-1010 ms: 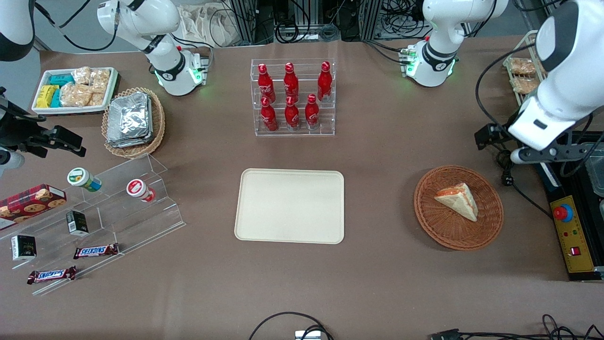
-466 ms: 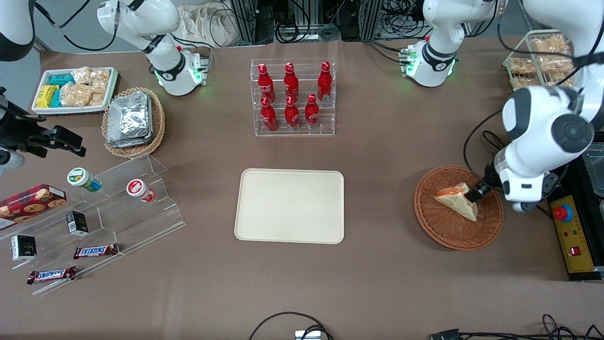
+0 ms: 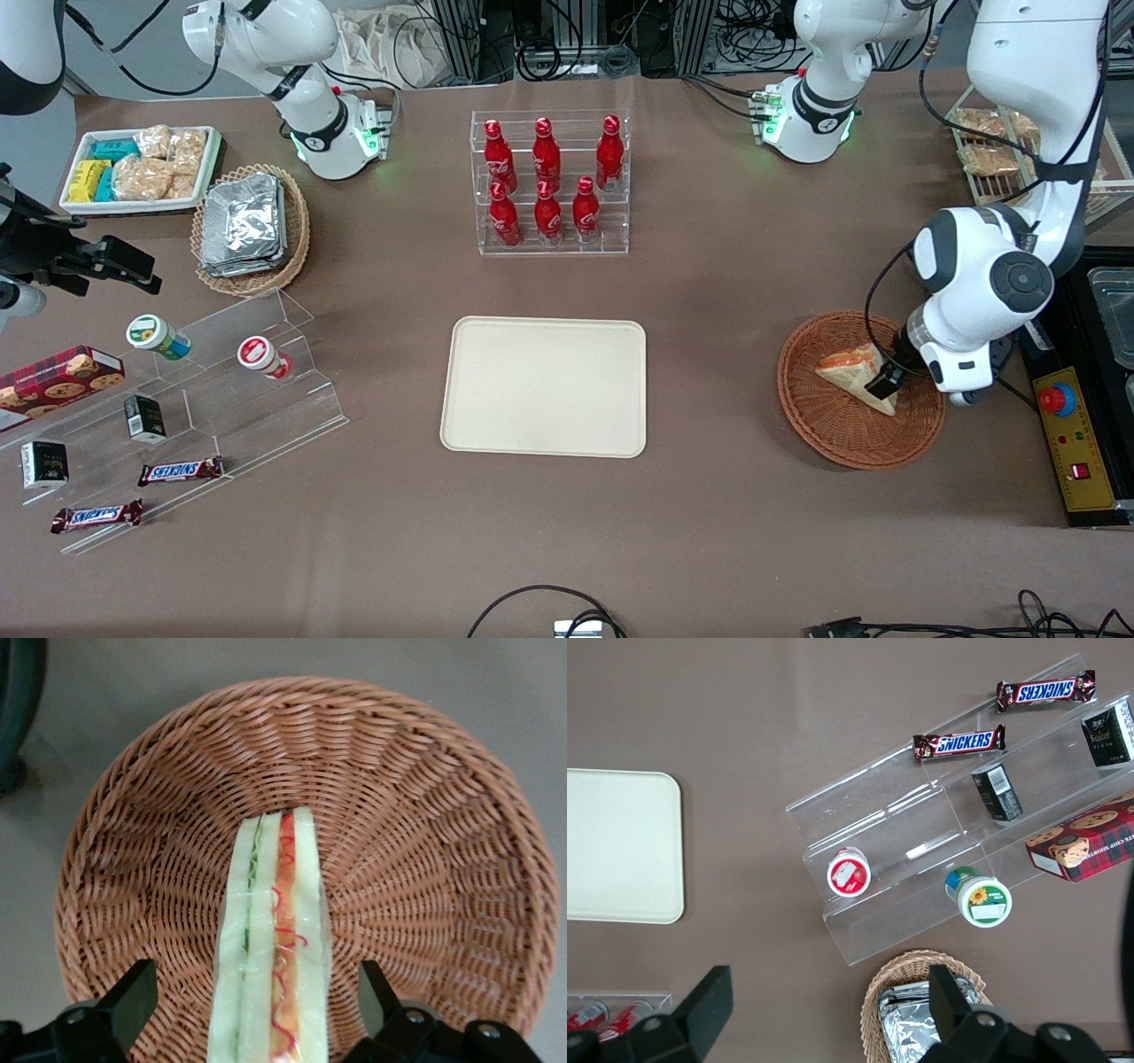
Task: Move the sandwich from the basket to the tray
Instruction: 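Close the left gripper on the sandwich's wrapped edge, then lift the sandwich up out of the basket with the left gripper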
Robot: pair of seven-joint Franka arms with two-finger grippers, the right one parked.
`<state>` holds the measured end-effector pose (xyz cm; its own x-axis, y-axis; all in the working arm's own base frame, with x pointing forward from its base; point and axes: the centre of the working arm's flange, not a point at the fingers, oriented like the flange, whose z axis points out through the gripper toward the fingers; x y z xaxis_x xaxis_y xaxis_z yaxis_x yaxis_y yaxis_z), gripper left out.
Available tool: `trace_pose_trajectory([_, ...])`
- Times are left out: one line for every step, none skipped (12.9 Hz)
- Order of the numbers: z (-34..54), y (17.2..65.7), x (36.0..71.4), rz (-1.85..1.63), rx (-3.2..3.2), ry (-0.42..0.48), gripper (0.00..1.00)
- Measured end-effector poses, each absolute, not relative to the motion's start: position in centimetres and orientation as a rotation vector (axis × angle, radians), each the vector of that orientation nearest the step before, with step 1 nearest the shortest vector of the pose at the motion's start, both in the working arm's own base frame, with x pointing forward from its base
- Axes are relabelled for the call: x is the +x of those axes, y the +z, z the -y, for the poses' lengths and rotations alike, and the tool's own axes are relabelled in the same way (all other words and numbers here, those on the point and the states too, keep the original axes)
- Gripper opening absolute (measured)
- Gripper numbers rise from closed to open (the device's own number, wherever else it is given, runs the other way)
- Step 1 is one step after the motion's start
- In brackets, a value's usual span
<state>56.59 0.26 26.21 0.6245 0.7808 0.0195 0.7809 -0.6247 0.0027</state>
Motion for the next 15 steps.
trace_pose_trajectory([-0.2, 25.6, 56.3, 1.367, -2.822, -0.027, 1.00])
trace_pose_trajectory([-0.1, 25.2, 56.2, 1.374, -2.821, -0.029, 1.00])
trace_pose_trajectory([0.0, 25.0, 56.3, 1.379, -2.819, -0.029, 1.00])
trace_pose_trajectory([0.1, 25.0, 56.3, 1.386, -2.816, -0.028, 1.00])
trace_pose_trajectory([0.3, 25.0, 56.3, 1.398, -2.811, -0.029, 1.00])
trace_pose_trajectory([0.6, 25.0, 56.3, 1.418, -2.803, -0.029, 1.00])
trace_pose_trajectory([1.2, 25.0, 56.3, 1.439, -2.793, -0.029, 1.00])
trace_pose_trajectory([1.9, 25.0, 56.2, 1.451, -2.788, -0.028, 1.00])
trace_pose_trajectory([2.5, 25.0, 56.2, 1.455, -2.787, -0.026, 1.00])
trace_pose_trajectory([2.7, 24.8, 56.2, 1.451, -2.786, -0.023, 1.00])
trace_pose_trajectory([2.6, 24.6, 56.1, 1.445, -2.783, -0.022, 0.94])
trace_pose_trajectory([2.3, 24.5, 56.1, 1.446, -2.778, -0.021, 0.94])
trace_pose_trajectory([2.0, 24.4, 56.1, 1.447, -2.774, -0.022, 0.87])
trace_pose_trajectory([1.9, 24.4, 56.1, 1.446, -2.772, -0.024, 0.74])
trace_pose_trajectory([1.8, 24.4, 56.1, 1.443, -2.770, -0.022, 0.61])
